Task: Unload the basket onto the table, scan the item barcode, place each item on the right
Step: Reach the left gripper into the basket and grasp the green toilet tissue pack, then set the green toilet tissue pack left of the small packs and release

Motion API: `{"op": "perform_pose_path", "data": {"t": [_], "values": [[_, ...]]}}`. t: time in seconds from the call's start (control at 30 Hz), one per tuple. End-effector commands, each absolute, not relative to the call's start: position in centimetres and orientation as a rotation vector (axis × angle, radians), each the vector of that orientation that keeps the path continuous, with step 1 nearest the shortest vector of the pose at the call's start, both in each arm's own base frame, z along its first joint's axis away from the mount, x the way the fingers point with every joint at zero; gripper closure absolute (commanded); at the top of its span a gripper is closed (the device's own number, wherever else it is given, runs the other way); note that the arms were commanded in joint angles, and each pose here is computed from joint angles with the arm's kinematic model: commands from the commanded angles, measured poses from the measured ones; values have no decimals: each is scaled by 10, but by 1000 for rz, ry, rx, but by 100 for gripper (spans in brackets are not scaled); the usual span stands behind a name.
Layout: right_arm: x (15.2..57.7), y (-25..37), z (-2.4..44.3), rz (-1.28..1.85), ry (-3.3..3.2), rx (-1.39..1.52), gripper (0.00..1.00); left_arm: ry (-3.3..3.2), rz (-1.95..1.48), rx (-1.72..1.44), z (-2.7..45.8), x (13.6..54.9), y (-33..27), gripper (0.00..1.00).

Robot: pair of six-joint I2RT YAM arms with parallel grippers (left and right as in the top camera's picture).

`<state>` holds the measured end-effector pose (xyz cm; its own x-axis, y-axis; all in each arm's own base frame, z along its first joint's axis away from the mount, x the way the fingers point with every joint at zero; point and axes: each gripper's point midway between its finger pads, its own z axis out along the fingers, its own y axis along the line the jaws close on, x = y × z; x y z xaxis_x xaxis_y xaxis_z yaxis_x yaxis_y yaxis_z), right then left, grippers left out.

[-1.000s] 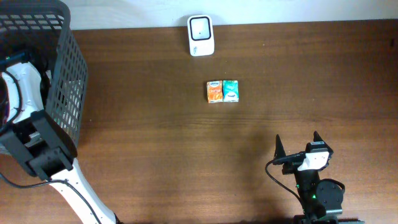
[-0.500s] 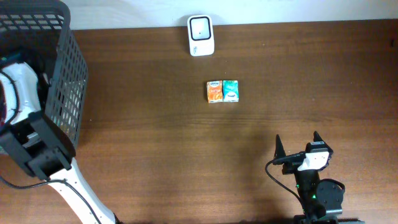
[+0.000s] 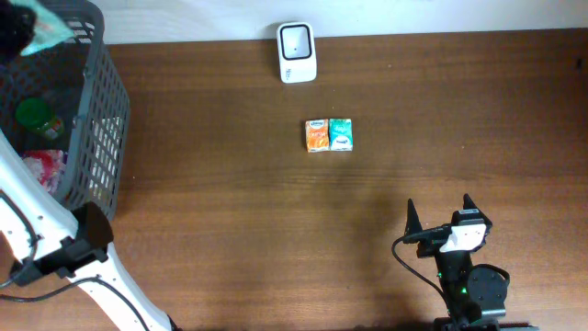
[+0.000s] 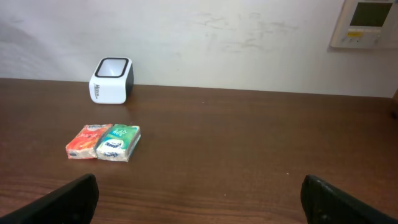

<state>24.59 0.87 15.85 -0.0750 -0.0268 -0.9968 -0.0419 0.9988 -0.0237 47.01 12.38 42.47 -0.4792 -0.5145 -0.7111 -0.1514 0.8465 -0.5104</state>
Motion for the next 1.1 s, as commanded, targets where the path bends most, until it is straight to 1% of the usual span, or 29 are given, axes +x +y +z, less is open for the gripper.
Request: {"op": "perform_pose_path", "data": {"t": [0.0, 0.07, 0.2, 0.27, 0.3, 0.37, 0.4, 0.47, 0.57, 0.63, 0.7, 0.8, 0.83, 0.87, 0.9, 0.93, 1.0, 1.03, 1.07], "values": [[246, 7, 155, 14, 1650, -37, 1, 2078, -715, -281, 448, 453, 33, 100], [246, 7, 155, 14, 1650, -37, 1, 2217, -709, -273, 418, 454, -8, 100], [246, 7, 155, 14, 1650, -37, 1, 2489, -431, -248, 346, 462, -71, 100], [246, 7, 155, 14, 1650, -37, 1, 2608, -296, -459, 298, 461, -97, 100], [246, 7, 155, 14, 1650, -37, 1, 2635, -260, -515, 282, 461, -104, 100], [246, 7, 155, 14, 1650, -36, 1, 2732, -229, -413, 226, 466, -153, 100], [246, 7, 155, 14, 1650, -37, 1, 2748, -228, -385, 212, 467, -165, 100], [246, 7, 155, 14, 1650, -37, 1, 2780, -229, -314, 168, 467, -194, 100], [246, 7, 155, 14, 1650, -37, 1, 2819, -219, -251, 110, 459, -217, 100], [246, 7, 155, 14, 1650, -37, 1, 2828, -225, -272, 79, 453, -225, 100], [246, 7, 155, 14, 1650, -37, 1, 2823, -232, -283, 64, 452, -226, 99], [246, 7, 155, 14, 1650, -37, 1, 2811, -240, -281, 50, 453, -226, 82], [246, 7, 155, 14, 1650, -37, 1, 2813, -240, -280, 49, 453, -226, 75], [246, 7, 155, 14, 1650, -36, 1, 2812, -241, -278, 50, 453, -227, 71], [246, 7, 155, 14, 1650, -37, 1, 2806, -246, -274, 50, 454, -228, 64], [246, 7, 155, 14, 1650, -37, 1, 2789, -295, -176, 55, 459, -236, 52], [246, 7, 155, 14, 1650, -37, 1, 2741, -403, -45, 79, 473, -249, 53], [246, 7, 155, 14, 1650, -36, 1, 2704, -483, -10, 103, 482, -256, 54], [246, 7, 155, 14, 1650, -37, 1, 2653, -553, 4, 139, 492, -257, 56]]}}
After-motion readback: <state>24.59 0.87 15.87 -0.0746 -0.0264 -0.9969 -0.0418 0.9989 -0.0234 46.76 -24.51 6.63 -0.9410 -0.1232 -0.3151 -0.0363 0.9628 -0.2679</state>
